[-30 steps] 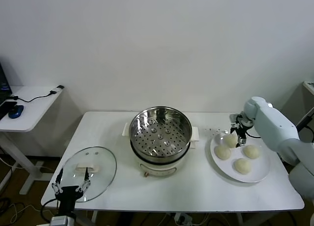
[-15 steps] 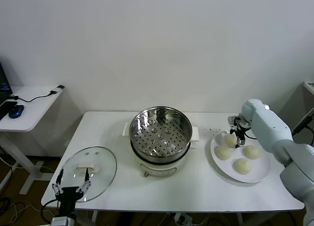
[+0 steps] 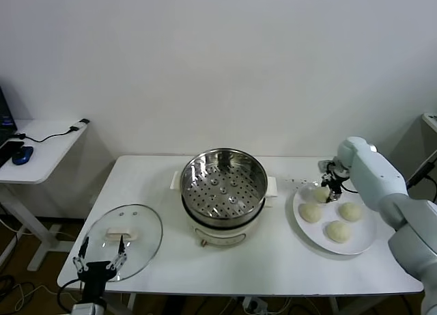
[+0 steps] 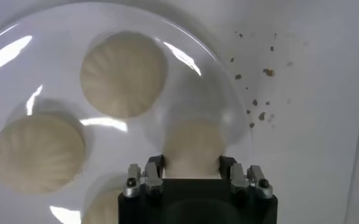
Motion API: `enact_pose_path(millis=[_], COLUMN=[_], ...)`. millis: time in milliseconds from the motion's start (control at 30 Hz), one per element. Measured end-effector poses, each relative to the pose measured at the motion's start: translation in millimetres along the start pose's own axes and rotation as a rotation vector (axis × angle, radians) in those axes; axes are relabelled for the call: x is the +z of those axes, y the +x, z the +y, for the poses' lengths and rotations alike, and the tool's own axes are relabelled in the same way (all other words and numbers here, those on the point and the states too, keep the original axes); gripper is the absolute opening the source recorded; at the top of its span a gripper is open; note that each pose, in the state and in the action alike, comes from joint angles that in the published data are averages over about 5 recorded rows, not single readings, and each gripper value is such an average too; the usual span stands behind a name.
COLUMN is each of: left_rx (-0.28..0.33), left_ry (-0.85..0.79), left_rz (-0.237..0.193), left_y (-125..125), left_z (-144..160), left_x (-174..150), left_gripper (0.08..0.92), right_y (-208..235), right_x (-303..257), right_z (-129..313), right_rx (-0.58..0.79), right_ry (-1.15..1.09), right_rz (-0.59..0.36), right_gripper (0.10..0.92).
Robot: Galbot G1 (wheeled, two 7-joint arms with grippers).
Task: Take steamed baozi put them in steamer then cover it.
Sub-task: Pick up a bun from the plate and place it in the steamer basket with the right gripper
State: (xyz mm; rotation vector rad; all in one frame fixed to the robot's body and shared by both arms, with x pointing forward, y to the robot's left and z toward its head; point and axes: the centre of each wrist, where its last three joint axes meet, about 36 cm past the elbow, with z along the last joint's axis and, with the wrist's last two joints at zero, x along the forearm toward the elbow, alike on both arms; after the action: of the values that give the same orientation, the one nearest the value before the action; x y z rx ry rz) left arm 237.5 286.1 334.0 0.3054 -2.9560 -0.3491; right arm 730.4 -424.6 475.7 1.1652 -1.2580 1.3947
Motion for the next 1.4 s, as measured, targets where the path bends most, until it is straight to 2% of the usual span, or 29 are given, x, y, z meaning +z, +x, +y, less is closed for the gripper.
enact_pose_path(millis=[167,333,567,767,1033,1400], left_rx=[0.0,0.001,0.009,0.014,0.017,0.011], left_ry=[-0.001,-0.001,-0.003,-0.006,-0.012,-0.012], left_rz=[0.0,0.001,0.002,0.009,0.023,0.021], left_y=[2.0,4.3,8.1,10.9,16.8,17.8], left_z=[0.5,0.8,1.1,0.7,3.3,5.7], left_x=[-0.6,-0.6,-2.7,-2.0,1.2,0.5], left_gripper=[0.823,0.823,0.823,0.823,0.823,0.823], right_y=[39.9,99.6,187.8,237.0,246.3,193.8], right_x=[-10.5,-44.5,-121.4,-205.8,-305.9,-391.8], right_z=[-18.0,-45.4,-74.0,-75.3,-57.7,-31.5], right_rx=[0.025,0.072,0.151,0.195,0.22,0.208], right_ry=[0.099,0.266,0.566,0.857,1.194,1.479], right_rz=[-0.014,-0.027,-0.029,-0.007,0.041,0.093], right_gripper=[0.586,0.588,0.593,0.596,0.594,0.594])
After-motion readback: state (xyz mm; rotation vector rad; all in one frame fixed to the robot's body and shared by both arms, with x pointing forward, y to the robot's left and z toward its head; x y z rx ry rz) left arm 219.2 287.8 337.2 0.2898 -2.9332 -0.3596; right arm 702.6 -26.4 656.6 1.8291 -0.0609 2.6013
